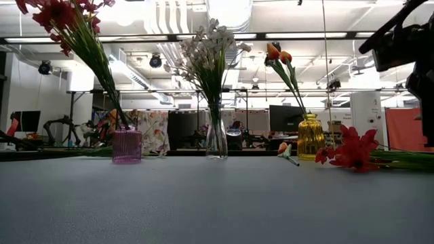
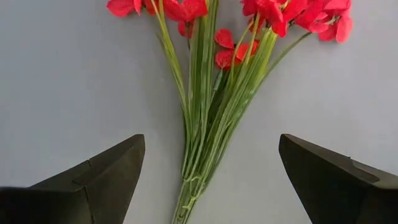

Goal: Sort flowers into vase by color
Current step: Put the red flower into the purple vase

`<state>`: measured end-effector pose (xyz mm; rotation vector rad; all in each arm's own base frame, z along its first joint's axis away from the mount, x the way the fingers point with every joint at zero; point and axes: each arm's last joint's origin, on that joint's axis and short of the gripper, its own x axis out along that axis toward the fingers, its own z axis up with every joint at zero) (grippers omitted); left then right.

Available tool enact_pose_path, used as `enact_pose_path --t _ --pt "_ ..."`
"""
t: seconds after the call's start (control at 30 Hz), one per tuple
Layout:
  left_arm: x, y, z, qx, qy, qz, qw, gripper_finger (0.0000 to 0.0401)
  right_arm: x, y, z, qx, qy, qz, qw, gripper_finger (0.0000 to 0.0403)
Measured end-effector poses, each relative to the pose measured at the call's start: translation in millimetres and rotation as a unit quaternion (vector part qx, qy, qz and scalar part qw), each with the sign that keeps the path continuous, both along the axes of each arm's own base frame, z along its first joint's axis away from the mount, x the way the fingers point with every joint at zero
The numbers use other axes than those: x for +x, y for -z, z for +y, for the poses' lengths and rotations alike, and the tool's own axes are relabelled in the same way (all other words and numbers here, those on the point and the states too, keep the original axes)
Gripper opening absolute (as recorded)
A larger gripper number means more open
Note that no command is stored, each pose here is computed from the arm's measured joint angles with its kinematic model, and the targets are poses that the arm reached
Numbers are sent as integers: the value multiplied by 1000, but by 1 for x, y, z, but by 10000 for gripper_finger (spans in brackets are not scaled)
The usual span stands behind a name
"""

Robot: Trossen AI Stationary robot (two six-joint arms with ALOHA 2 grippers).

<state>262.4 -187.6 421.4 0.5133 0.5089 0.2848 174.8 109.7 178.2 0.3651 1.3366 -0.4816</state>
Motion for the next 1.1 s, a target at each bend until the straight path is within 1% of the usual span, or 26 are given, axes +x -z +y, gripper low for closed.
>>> enact_pose_path --t 0.33,0.67,0.73,0.8,0.87,1.1 --pt "1 9 -1 -3 -6 6 1000 137 7 24 5 -25 4 38 999 364" --pt "1 10 -1 -19 -14 -1 1000 137 8 31 6 -30 19 50 998 363" --pt "1 10 -1 -23 -17 -3 1000 137 9 31 6 -27 22 46 998 356" --pt "1 10 -1 -25 -19 -5 999 137 10 31 7 -24 22 42 999 338" --pt "1 10 -1 -28 -21 -7 999 137 10 31 7 -24 22 38 999 311" --pt "1 10 -1 -32 -24 -10 999 137 11 31 7 -29 25 32 999 198"
